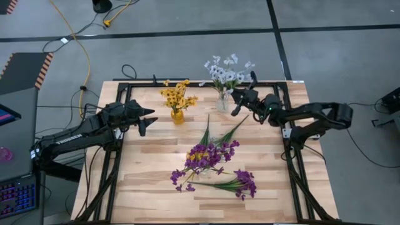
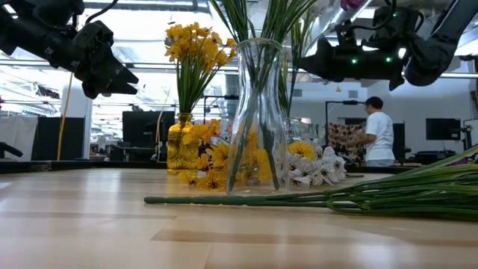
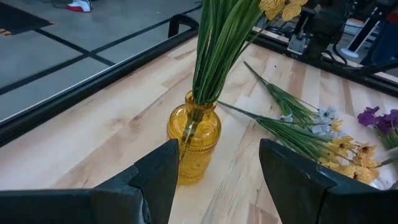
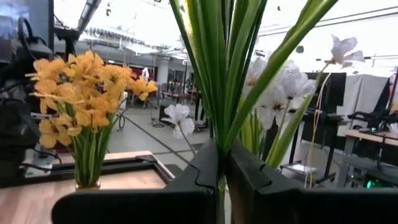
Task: Sort flowers into vase by color
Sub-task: Put the right white flowers into the top transparent vase
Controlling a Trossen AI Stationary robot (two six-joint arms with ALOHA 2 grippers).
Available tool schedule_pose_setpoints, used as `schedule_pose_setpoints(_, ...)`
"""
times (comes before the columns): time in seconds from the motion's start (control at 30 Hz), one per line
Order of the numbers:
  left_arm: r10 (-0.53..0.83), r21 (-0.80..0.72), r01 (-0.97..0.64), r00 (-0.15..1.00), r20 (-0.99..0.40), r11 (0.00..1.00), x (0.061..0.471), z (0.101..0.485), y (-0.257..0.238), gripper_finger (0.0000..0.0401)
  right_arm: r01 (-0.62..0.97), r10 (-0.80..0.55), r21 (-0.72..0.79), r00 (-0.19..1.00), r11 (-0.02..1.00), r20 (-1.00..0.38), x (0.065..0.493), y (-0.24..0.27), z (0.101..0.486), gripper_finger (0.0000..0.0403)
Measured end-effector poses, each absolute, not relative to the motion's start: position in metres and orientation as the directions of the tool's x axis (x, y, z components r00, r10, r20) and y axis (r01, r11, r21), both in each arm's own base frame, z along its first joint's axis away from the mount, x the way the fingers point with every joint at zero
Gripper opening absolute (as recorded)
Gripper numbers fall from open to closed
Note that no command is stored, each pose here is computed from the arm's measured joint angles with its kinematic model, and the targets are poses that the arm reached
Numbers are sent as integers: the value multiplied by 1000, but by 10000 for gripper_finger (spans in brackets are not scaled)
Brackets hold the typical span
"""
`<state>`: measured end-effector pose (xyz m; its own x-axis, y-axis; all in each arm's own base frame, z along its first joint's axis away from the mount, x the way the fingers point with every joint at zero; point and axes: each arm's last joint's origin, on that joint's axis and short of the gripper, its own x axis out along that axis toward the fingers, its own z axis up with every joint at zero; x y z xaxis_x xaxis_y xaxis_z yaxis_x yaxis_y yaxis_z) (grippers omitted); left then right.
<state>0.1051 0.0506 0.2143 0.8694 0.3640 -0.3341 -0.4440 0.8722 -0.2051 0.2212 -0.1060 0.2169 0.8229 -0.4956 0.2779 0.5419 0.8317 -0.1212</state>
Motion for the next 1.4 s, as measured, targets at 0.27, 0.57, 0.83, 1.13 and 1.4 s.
schedule_pose_setpoints(0.27,364,-205,-444,869,-334,872,105,214,51,210,535,-504,-133,838,834,207,227,-109,203,46)
schedule_pose_setpoints(0.57,364,-194,-441,869,-335,876,105,214,51,210,533,-520,-144,846,834,116,229,-110,191,59)
schedule_pose_setpoints(0.83,363,-194,-441,869,-335,876,105,214,51,210,546,-539,-191,837,816,93,229,-111,189,60)
schedule_pose_setpoints(1.13,363,-193,-441,869,-335,877,105,214,51,210,544,-540,-223,838,809,86,229,-111,188,61)
schedule_pose_setpoints(1.4,363,-193,-441,869,-335,877,105,214,51,210,537,-544,-230,838,811,41,229,-111,184,77)
